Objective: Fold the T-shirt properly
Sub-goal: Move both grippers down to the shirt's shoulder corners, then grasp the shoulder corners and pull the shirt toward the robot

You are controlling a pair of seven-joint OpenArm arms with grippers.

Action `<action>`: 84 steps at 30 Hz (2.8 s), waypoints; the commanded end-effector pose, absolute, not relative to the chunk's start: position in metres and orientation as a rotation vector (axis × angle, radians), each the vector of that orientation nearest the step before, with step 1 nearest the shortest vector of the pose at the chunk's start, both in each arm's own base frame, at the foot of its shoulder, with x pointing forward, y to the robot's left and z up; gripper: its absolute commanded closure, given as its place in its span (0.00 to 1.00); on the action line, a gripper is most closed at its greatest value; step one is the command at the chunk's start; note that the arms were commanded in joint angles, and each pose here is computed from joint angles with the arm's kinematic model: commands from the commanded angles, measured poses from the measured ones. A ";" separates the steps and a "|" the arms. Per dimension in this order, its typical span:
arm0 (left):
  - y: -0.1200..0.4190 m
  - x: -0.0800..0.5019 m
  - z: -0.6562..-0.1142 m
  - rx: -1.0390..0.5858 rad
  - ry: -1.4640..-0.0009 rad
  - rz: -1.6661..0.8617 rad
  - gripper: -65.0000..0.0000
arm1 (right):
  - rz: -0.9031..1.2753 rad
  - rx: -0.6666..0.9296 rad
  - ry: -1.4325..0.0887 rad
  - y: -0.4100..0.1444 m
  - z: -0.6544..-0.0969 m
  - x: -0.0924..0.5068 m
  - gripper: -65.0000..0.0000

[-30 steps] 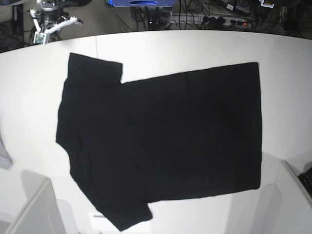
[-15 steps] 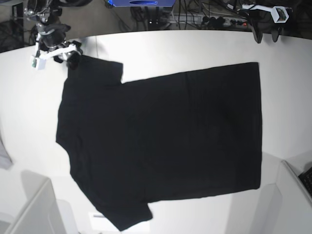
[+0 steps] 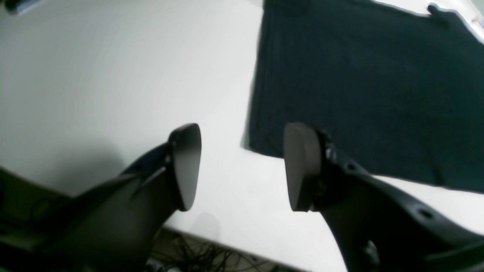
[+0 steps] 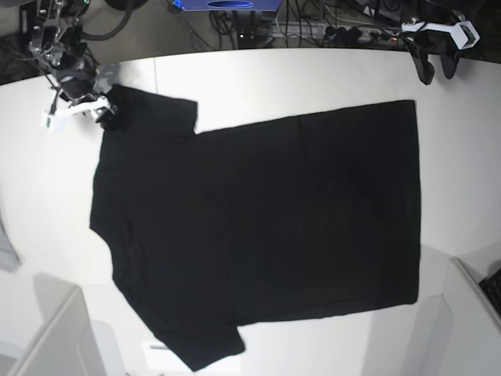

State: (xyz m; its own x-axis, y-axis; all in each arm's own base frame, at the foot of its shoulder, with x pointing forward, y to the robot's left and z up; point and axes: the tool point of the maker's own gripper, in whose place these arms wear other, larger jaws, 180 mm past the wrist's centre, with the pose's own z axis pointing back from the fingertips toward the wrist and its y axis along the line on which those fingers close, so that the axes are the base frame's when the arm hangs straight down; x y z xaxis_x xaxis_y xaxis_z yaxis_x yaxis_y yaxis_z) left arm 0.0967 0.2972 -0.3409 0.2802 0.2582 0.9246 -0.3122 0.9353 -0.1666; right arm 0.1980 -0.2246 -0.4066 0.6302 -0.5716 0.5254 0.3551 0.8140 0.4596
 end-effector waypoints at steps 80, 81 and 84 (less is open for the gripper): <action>0.314 0.158 -0.407 -0.099 -0.886 0.626 1.00 | -0.350 0.298 -0.591 -0.185 -0.410 0.149 1.00; 0.314 0.155 -0.408 -0.098 -0.880 0.626 1.00 | -0.350 0.298 -0.585 -0.184 -0.410 0.145 1.00; 0.325 0.148 -0.407 -0.069 -0.872 0.624 1.00 | -0.363 0.304 -0.561 -0.178 -0.411 0.131 1.00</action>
